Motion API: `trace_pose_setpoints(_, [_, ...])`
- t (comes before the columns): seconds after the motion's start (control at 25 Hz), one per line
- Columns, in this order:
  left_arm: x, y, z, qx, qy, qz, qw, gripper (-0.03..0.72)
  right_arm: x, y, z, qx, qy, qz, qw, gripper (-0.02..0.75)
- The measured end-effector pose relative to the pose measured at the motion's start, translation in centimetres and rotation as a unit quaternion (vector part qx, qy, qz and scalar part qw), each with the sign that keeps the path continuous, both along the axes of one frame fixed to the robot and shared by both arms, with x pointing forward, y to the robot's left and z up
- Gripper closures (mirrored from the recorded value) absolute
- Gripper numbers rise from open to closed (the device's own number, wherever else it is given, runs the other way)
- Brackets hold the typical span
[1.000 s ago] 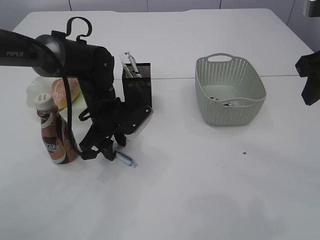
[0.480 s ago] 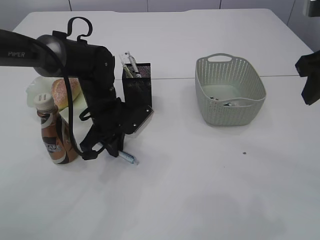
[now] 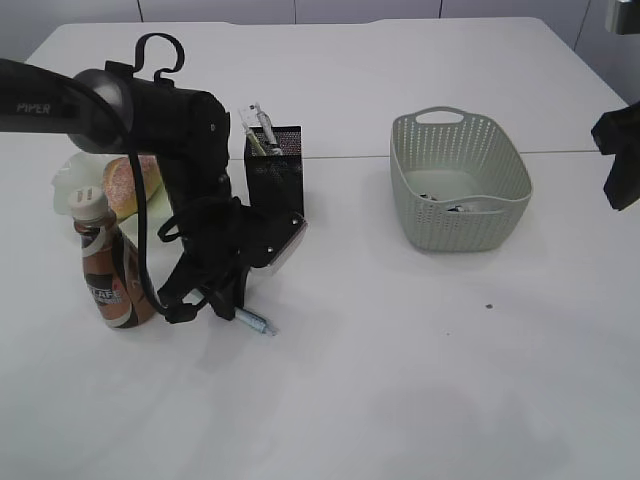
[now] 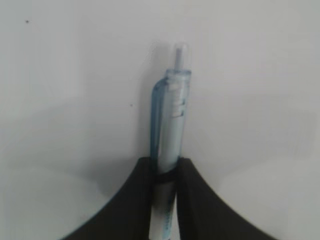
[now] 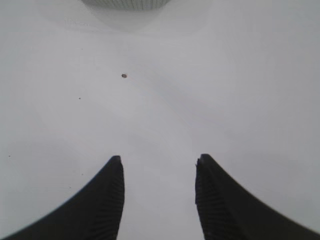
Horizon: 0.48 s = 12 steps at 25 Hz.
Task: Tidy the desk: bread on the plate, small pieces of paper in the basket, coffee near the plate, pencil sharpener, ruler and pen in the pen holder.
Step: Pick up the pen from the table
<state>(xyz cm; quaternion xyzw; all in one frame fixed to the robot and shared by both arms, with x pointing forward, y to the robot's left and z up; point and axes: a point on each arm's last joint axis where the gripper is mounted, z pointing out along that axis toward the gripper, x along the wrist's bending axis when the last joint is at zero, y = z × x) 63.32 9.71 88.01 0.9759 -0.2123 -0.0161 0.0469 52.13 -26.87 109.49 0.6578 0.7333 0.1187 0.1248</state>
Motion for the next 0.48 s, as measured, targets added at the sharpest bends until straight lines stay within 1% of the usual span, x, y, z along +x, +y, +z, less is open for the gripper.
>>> trace_pose_setpoints(0.48, [-0.14,-0.07,0.23,-0.01,0.008,0.011,1.0,0.594,0.0,0.0,0.0,-0.001,0.0,0.002,1.0,0.393])
